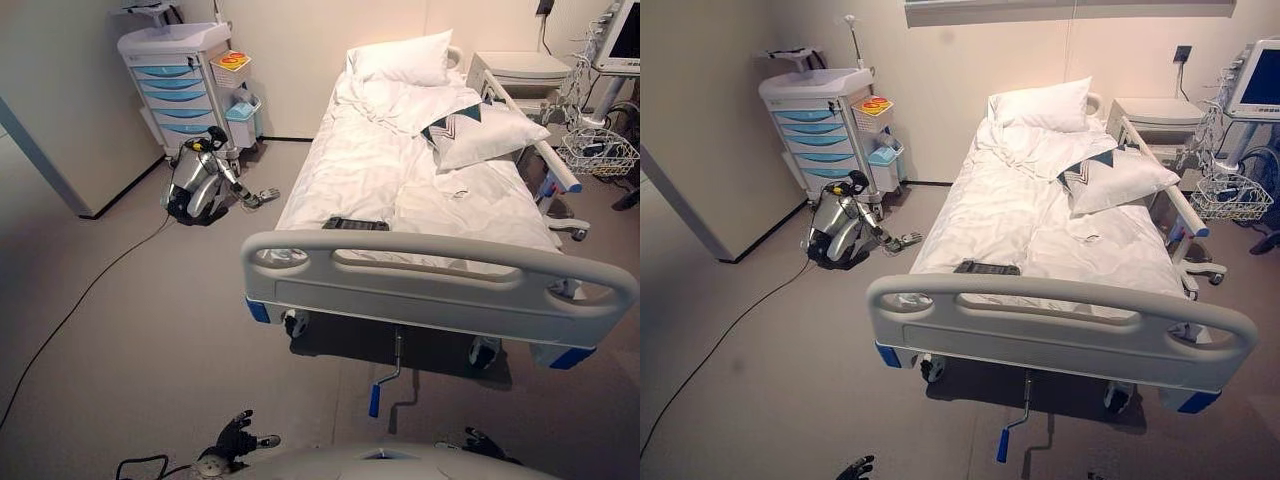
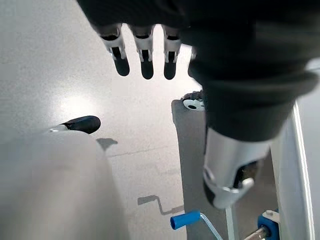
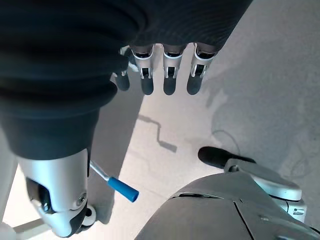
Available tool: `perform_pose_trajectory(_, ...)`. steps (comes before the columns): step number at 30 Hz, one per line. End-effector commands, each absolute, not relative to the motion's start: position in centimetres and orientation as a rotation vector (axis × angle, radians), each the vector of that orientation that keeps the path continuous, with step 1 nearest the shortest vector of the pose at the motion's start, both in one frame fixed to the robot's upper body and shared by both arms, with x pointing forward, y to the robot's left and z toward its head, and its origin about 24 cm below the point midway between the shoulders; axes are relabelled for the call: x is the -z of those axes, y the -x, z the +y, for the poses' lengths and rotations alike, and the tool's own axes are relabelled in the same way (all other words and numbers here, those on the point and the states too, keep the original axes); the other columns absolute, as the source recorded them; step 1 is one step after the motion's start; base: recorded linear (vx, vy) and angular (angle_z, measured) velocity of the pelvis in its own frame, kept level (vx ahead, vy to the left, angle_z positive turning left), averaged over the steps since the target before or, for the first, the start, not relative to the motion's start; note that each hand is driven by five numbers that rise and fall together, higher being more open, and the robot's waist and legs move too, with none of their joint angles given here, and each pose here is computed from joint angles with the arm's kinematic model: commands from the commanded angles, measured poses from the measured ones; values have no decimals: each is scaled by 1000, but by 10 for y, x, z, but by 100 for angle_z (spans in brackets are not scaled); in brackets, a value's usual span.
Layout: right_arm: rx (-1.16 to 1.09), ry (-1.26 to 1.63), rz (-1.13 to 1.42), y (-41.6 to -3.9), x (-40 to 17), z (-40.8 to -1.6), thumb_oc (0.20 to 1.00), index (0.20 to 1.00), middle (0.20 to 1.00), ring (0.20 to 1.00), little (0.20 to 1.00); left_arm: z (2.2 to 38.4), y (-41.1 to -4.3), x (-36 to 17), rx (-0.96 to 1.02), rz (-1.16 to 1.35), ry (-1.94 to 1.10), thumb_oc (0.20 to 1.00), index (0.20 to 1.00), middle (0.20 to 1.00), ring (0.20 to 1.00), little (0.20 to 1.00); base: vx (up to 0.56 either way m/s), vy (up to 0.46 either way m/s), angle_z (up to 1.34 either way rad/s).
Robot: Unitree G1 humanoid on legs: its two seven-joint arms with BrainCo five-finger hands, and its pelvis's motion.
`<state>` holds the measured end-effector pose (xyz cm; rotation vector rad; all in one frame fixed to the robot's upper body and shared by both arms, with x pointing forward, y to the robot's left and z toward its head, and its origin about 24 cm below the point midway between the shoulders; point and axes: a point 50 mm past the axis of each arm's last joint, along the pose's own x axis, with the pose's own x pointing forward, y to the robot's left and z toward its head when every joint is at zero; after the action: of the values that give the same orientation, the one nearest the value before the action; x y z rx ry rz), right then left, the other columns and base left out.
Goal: Raise the hospital bed
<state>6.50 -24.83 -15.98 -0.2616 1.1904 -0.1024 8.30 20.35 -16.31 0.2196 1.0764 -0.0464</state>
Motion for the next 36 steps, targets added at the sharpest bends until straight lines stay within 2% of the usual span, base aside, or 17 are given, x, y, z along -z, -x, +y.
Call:
perform_pose_trajectory(1,73,267,1130,-101,157,-239,1000,1000,1000,1000,1000,209,-116,155,33,1003,-232,1000,1000,1000,1000,1000,22,-104,-54)
perform_pose_trajectory(17,63,255,1095,-110,154,-235,1000,1000,1000,1000,1000,216,-115,155,-21,1012,-210,1000,1000,1000,1000,1000,-1,0,-1)
perform_pose_trajectory(25,43,273,1043,-130,149,-232,1000,1000,1000,1000,1000,219,-119,153,-51,987,-198,1000,1000,1000,1000,1000,-16,0,-24)
perform_pose_trajectory(29,46,273,962,-157,139,-230,1000,1000,1000,1000,1000,222,-141,142,-62,898,-213,1000,1000,1000,1000,1000,-170,24,-32)
perform_pose_trajectory(34,95,255,854,-186,123,-236,1000,1000,1000,1000,1000,211,-202,99,-3,566,-212,1000,1000,1000,1000,1000,-118,26,-3)
perform_pose_trajectory(35,95,255,854,-186,123,-235,1000,1000,1000,1000,1000,211,-202,99,-3,566,-212,1000,1000,1000,1000,1000,-234,29,27)
perform_pose_trajectory(36,108,264,783,-208,110,-238,1000,1000,1000,1000,1000,204,-234,63,31,366,-161,1000,1000,1000,1000,1000,-224,21,22)
